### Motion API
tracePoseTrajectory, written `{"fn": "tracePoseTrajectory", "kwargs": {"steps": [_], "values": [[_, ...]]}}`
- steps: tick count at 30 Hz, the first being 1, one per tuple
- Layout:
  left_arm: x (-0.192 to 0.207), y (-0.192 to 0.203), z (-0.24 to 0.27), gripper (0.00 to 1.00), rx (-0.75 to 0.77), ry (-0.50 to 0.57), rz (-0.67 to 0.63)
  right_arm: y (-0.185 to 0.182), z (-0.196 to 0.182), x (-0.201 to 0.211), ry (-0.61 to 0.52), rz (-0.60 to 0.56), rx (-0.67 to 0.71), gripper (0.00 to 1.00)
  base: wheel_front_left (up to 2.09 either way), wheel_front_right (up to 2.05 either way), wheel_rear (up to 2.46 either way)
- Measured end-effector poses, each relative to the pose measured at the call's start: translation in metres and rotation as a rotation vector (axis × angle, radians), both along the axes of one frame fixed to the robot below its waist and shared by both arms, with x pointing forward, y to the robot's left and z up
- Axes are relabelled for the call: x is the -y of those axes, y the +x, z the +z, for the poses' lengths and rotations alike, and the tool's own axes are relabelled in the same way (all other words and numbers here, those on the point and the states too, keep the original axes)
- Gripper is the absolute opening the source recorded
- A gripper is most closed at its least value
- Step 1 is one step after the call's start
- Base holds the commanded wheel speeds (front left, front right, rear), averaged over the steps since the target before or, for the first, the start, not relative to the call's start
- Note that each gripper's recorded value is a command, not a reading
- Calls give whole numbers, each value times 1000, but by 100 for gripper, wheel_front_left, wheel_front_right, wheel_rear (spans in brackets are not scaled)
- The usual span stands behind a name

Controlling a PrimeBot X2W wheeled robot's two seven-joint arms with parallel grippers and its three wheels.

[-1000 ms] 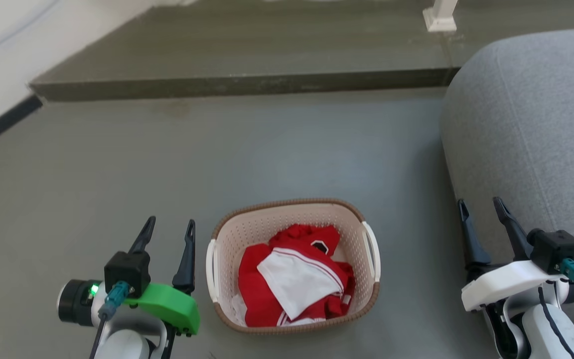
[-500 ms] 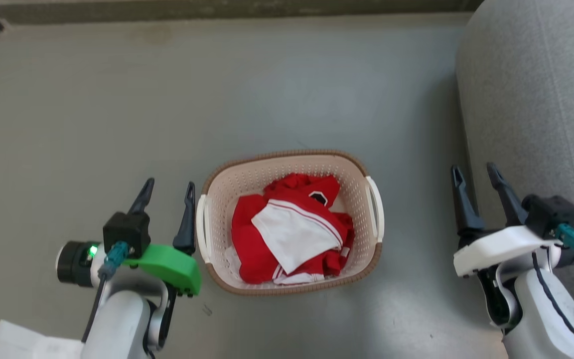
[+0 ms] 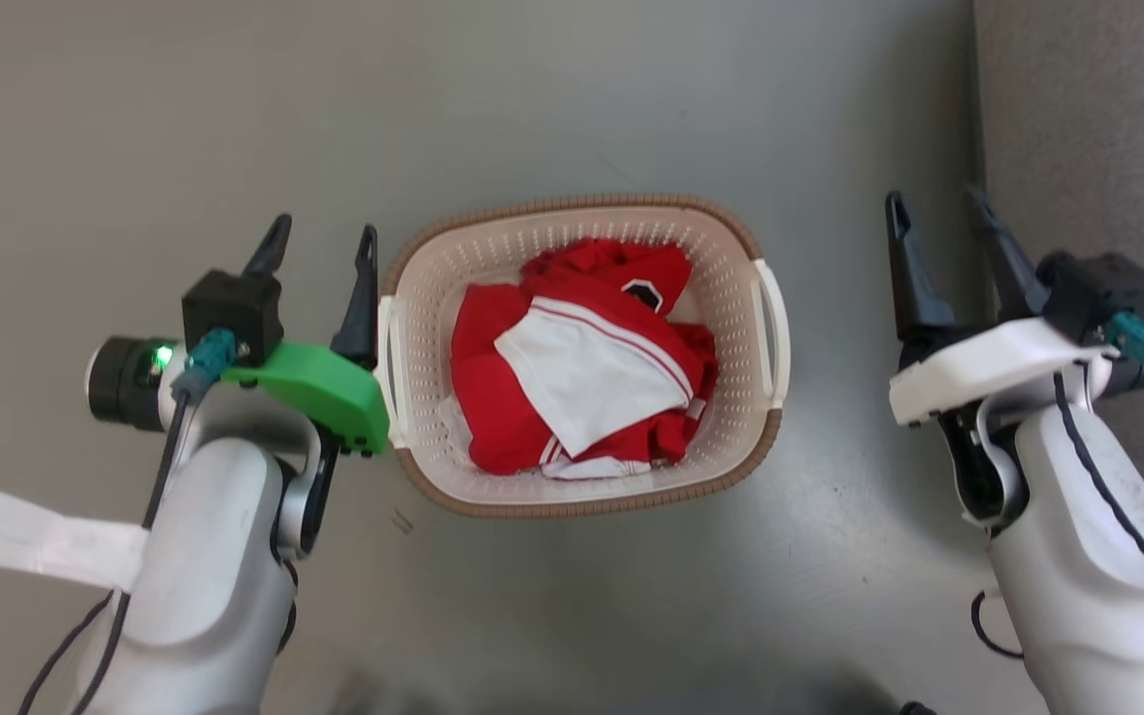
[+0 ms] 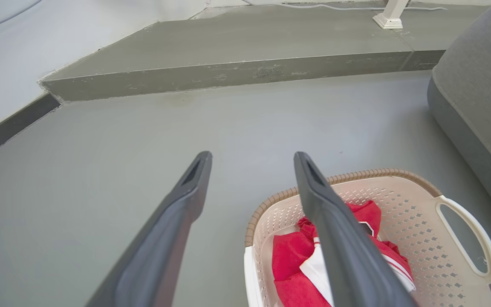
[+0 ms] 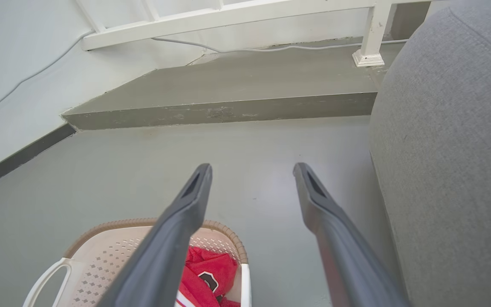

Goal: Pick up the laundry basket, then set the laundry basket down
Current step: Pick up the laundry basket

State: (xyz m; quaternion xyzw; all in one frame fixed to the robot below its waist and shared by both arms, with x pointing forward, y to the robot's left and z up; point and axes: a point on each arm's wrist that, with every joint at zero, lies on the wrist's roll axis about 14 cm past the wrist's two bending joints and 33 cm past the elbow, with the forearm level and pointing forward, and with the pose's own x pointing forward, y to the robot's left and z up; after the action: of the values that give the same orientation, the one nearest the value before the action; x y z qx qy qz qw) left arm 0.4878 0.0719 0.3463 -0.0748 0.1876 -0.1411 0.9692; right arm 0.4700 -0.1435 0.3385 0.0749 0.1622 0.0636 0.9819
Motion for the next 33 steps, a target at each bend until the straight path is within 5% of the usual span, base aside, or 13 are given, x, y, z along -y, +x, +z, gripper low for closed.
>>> {"fn": "tracePoseTrajectory", "kwargs": {"steps": [8,19,33], "values": [[6,16,-45,100,-100,-17,-18,17,-47,-13,-1,51,-88,100,0,0,0],[5,-14,-121,100,-306,16,-64,-2,-114,-31,-5,126,-264,100,0,0,0],[12,-41,-176,100,-476,27,-122,-17,-153,-48,5,184,-371,100,0,0,0]]}}
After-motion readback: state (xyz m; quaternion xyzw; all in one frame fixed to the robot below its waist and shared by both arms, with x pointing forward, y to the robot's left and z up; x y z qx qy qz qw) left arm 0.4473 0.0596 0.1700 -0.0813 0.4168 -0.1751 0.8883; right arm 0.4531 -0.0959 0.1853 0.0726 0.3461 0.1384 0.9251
